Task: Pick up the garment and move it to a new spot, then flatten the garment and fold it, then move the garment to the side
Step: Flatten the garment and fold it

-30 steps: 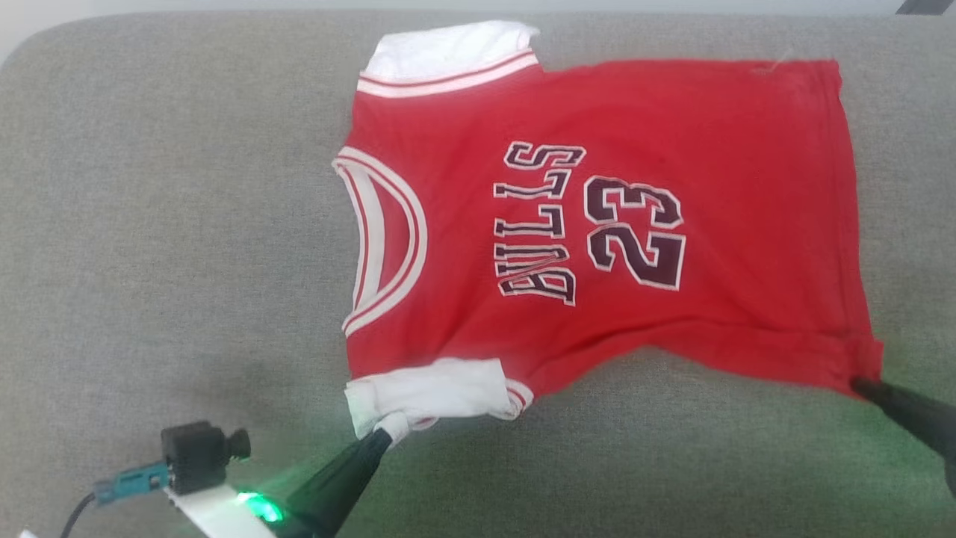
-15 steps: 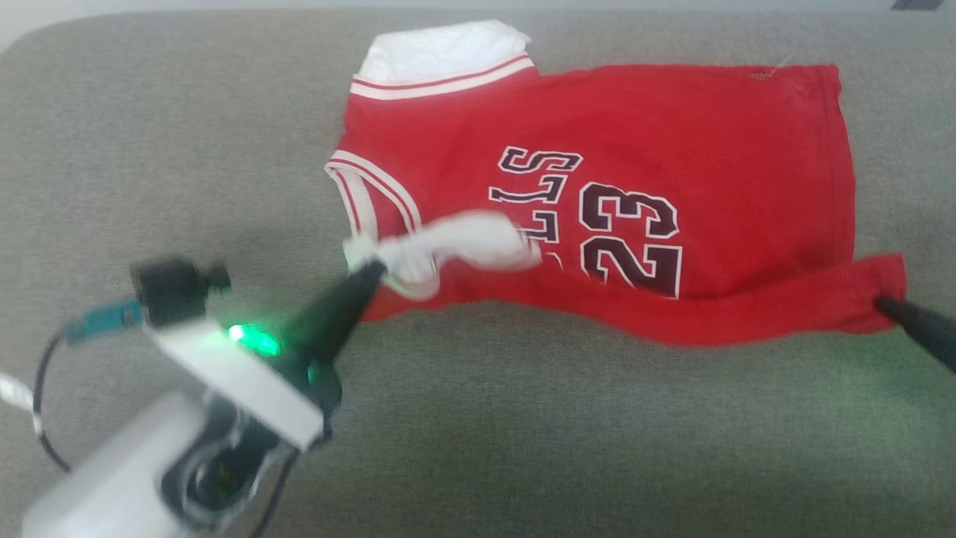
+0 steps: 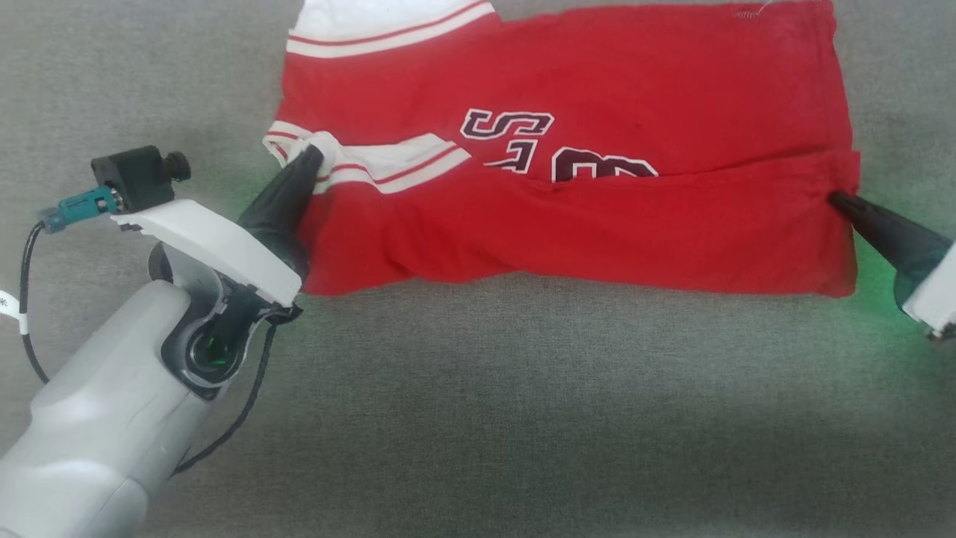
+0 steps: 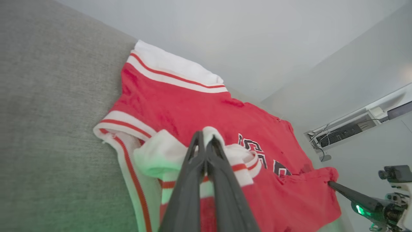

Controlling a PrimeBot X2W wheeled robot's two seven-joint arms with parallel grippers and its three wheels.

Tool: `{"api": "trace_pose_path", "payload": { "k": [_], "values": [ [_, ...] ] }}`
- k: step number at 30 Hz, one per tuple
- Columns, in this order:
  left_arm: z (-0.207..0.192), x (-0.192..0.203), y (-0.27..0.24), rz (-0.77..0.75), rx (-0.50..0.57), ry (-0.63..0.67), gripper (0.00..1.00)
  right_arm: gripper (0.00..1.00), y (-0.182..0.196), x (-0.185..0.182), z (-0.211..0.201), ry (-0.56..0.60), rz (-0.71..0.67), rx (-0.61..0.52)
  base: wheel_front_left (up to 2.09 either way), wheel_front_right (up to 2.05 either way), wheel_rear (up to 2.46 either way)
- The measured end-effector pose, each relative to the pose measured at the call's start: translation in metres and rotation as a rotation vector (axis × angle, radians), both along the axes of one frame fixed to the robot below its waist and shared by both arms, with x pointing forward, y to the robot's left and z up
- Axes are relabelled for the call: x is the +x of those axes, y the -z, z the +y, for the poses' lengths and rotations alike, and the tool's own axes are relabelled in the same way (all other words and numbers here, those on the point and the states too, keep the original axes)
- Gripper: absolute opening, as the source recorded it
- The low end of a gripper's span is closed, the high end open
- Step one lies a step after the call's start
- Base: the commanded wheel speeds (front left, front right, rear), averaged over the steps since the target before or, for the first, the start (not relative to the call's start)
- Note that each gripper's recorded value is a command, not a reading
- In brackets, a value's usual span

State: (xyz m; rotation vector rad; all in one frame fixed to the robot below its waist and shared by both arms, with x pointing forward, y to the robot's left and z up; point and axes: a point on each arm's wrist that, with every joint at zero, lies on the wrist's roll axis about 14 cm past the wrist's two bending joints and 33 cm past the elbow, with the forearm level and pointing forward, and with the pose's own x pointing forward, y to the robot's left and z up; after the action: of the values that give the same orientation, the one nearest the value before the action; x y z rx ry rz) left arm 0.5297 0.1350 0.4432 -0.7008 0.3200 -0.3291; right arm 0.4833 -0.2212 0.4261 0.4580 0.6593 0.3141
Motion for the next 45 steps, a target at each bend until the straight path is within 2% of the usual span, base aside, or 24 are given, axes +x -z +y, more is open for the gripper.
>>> {"api": "trace_pose_path", "payload": {
  "k": [3, 6, 7, 8, 10, 16, 20, 23, 26, 29, 32, 40, 41, 42, 45],
  "values": [
    [0.002, 0.005, 0.013, 0.018, 0.008, -0.022, 0.00, 0.00, 0.010, 0.006, 0.001, 0.015, 0.008, 0.001, 0.00, 0.00, 0.00],
    [0.004, 0.002, 0.027, 0.032, 0.077, -0.008, 0.00, 0.00, 0.020, 0.005, 0.000, 0.016, 0.024, -0.023, 0.00, 0.00, 0.00],
    [0.006, 0.001, 0.029, 0.026, 0.114, 0.004, 0.28, 0.00, 0.021, 0.004, 0.001, 0.013, 0.023, -0.032, 0.00, 0.00, 0.00],
    [0.008, 0.002, 0.028, 0.013, 0.131, 0.001, 1.00, 0.26, 0.021, 0.005, 0.001, 0.014, 0.015, -0.038, 0.00, 0.00, 0.00],
    [0.010, 0.003, 0.022, -0.012, 0.158, 0.005, 1.00, 1.00, 0.017, 0.008, 0.000, 0.024, -0.015, -0.045, 0.00, 0.00, 0.00],
    [0.028, 0.000, 0.005, -0.077, 0.408, 0.108, 1.00, 1.00, -0.004, 0.011, -0.007, 0.054, -0.103, -0.060, 0.00, 0.00, 0.00],
    [0.036, -0.003, -0.012, -0.057, 0.559, 0.195, 1.00, 1.00, -0.019, 0.008, -0.011, 0.063, -0.147, -0.067, 0.00, 0.00, 0.00],
    [0.033, -0.013, -0.020, 0.009, 0.625, 0.271, 1.00, 1.00, -0.027, 0.005, -0.010, 0.060, -0.171, -0.065, 0.00, 0.00, 0.00],
    [0.024, -0.038, -0.011, 0.165, 0.645, 0.384, 1.00, 1.00, -0.034, 0.004, -0.010, 0.057, -0.192, -0.065, 0.00, 0.00, 0.00],
    [0.019, -0.056, -0.004, 0.293, 0.644, 0.440, 1.00, 1.00, -0.037, 0.003, -0.009, 0.054, -0.203, -0.066, 0.00, 0.00, 0.00],
    [0.018, -0.083, 0.025, 0.475, 0.638, 0.501, 1.00, 1.00, -0.035, -0.001, -0.006, 0.042, -0.198, -0.067, 0.00, 0.00, 0.00],
    [0.014, -0.081, 0.055, 0.591, 0.554, 0.480, 1.00, 1.00, -0.030, -0.002, -0.020, 0.067, -0.186, -0.092, 0.00, 0.00, 0.00],
    [0.012, -0.080, 0.057, 0.596, 0.543, 0.484, 0.79, 1.00, -0.029, -0.002, -0.022, 0.071, -0.183, -0.097, 0.00, 0.00, 0.00],
    [0.011, -0.080, 0.059, 0.599, 0.538, 0.490, 0.49, 1.00, -0.029, -0.002, -0.024, 0.074, -0.180, -0.098, 0.00, 0.00, 0.00],
    [0.011, -0.080, 0.064, 0.611, 0.515, 0.497, 0.00, 1.00, -0.026, -0.002, -0.024, 0.066, -0.171, -0.110, 0.00, 0.00, 0.00]
  ]
}}
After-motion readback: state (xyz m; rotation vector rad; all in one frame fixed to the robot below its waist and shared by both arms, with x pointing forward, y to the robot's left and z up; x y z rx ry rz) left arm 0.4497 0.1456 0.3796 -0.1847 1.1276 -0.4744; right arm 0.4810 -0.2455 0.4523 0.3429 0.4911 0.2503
